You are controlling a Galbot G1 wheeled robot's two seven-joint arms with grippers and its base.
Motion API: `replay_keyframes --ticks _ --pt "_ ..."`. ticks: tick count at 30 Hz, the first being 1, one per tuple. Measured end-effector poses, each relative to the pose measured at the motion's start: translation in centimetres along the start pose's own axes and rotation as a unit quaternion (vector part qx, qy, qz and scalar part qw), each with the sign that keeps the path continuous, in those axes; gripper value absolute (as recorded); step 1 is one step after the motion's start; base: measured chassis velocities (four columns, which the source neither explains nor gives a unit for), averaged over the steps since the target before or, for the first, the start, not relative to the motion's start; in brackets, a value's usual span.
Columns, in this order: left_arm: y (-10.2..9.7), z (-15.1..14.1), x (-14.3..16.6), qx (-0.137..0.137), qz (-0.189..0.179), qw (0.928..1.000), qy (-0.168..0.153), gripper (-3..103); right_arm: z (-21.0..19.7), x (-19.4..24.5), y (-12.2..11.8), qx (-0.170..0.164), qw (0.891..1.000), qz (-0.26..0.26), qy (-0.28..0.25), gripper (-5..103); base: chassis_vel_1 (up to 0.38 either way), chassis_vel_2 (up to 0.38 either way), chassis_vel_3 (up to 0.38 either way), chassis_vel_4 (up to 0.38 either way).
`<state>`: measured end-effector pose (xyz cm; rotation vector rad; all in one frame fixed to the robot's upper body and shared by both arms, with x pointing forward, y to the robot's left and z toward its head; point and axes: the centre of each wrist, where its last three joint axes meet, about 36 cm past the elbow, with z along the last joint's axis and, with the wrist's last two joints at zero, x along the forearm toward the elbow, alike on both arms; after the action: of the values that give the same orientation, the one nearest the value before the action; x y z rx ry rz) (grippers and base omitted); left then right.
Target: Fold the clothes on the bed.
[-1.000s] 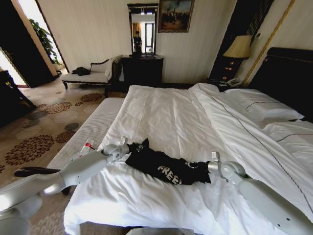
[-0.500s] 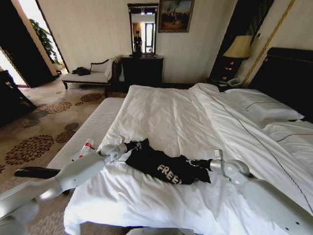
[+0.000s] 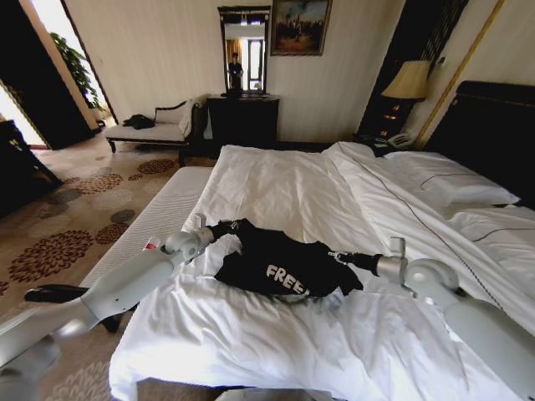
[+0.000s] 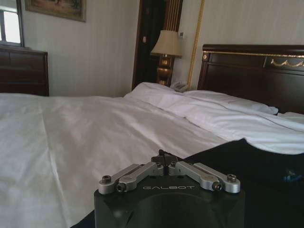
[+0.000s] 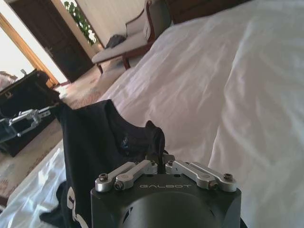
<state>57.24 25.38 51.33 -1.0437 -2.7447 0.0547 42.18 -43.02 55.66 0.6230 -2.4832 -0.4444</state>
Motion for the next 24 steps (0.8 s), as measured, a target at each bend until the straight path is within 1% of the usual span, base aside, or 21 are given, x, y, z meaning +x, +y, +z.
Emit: replay_keyframes --ticks 2,3,6,7,9,10,12,14,15,16,19,20,23,24 --pt "-0.3 -1.9 0.2 -0.011 0.004 0.9998 -0.016 0 -1.7 1.8 0.4 0.006 1.000 0.012 -0.024 2 0.000 0.000 0.000 0.000" --pt "-0.3 -1.9 0.2 -0.011 0.004 0.9998 -0.016 0 -1.7 1.8 0.4 0.006 1.000 0.012 -0.024 2 0.000 0.000 0.000 0.000" --pt "-0.7 -5.0 1.0 -0.027 0.005 0.9987 -0.043 0 -5.7 4.9 1.7 0.032 0.997 0.028 -0.071 2 0.000 0.000 0.000 0.000" --pt "-0.7 -5.0 1.0 -0.027 0.005 0.9987 -0.043 0 -5.7 4.9 1.7 0.032 0.997 0.028 -0.071 2 0.000 0.000 0.000 0.000" --pt "-1.1 -7.5 1.4 -0.035 0.008 0.9971 -0.066 0 -8.5 7.2 2.8 0.050 0.994 0.034 -0.096 2 0.000 0.000 0.000 0.000" --pt "-1.1 -7.5 1.4 -0.035 0.008 0.9971 -0.066 0 -8.5 7.2 2.8 0.050 0.994 0.034 -0.096 2 0.000 0.000 0.000 0.000" --pt "-1.6 -10.2 1.7 -0.042 0.010 0.9946 -0.094 0 -11.4 8.8 4.0 0.076 0.990 0.040 -0.115 2 0.000 0.000 0.000 0.000" --pt "-2.1 -12.2 2.1 -0.045 0.012 0.9924 -0.114 0 -13.4 9.6 4.8 0.089 0.987 0.043 -0.126 2 0.000 0.000 0.000 0.000" --pt "-2.9 -14.3 2.5 -0.049 0.017 0.9895 -0.135 0 -15.4 10.2 5.6 0.102 0.984 0.043 -0.137 2 0.000 0.000 0.000 0.000" --pt "-2.9 -14.3 2.5 -0.049 0.017 0.9895 -0.135 0 -15.4 10.2 5.6 0.102 0.984 0.043 -0.137 2 0.000 0.000 0.000 0.000" --pt "-4.7 -18.4 3.6 -0.057 0.032 0.9831 -0.171 0 -18.7 11.2 7.5 0.139 0.977 0.045 -0.157 2 0.000 0.000 0.000 0.000" --pt "-4.7 -18.4 3.6 -0.057 0.032 0.9831 -0.171 0 -18.7 11.2 7.5 0.139 0.977 0.045 -0.157 2 0.000 0.000 0.000 0.000" --pt "-6.3 -21.1 4.7 -0.064 0.040 0.9778 -0.195 0 -20.4 11.4 8.8 0.179 0.968 0.054 -0.169 2 0.000 0.000 0.000 0.000" --pt "-6.3 -21.1 4.7 -0.064 0.040 0.9778 -0.195 0 -20.4 11.4 8.8 0.179 0.968 0.054 -0.169 2 0.000 0.000 0.000 0.000"
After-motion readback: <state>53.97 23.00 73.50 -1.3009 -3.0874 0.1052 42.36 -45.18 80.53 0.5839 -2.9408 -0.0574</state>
